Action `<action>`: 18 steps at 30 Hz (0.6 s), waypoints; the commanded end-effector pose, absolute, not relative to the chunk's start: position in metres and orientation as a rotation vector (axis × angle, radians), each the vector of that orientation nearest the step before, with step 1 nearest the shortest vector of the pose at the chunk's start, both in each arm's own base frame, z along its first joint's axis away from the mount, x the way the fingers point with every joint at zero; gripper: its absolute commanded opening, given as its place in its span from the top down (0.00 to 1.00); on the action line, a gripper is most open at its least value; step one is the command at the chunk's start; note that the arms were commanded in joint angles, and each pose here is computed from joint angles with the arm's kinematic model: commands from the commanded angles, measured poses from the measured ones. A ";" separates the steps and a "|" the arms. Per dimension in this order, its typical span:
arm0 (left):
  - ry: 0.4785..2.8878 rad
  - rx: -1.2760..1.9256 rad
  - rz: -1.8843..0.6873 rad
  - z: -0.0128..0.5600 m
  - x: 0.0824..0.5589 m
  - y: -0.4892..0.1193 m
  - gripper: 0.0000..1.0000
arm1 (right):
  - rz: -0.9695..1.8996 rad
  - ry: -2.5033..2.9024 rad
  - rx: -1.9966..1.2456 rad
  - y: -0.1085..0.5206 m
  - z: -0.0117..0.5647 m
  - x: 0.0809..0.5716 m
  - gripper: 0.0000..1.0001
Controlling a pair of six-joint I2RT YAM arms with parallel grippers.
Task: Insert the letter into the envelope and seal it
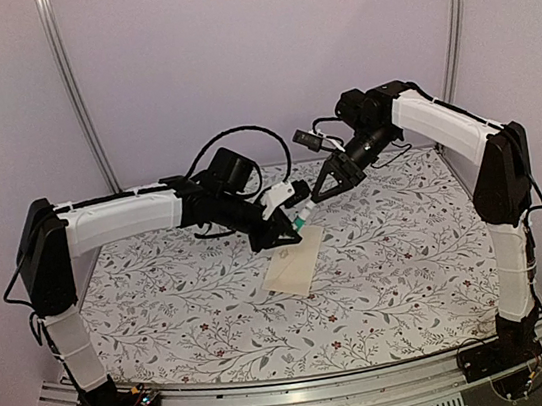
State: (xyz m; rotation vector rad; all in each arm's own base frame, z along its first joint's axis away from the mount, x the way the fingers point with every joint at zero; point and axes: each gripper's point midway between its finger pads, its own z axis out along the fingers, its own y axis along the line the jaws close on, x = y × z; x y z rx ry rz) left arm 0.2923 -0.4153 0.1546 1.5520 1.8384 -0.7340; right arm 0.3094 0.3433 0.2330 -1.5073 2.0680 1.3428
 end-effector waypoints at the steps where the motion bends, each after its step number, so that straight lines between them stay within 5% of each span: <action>1: 1.782 1.554 -0.747 0.170 0.288 -0.426 1.00 | 1.357 2.092 -1.513 0.347 0.224 0.307 0.96; 18: 1.774 1.546 -0.751 0.170 0.288 -0.428 1.00 | 1.382 2.118 -1.529 0.346 0.216 0.301 0.95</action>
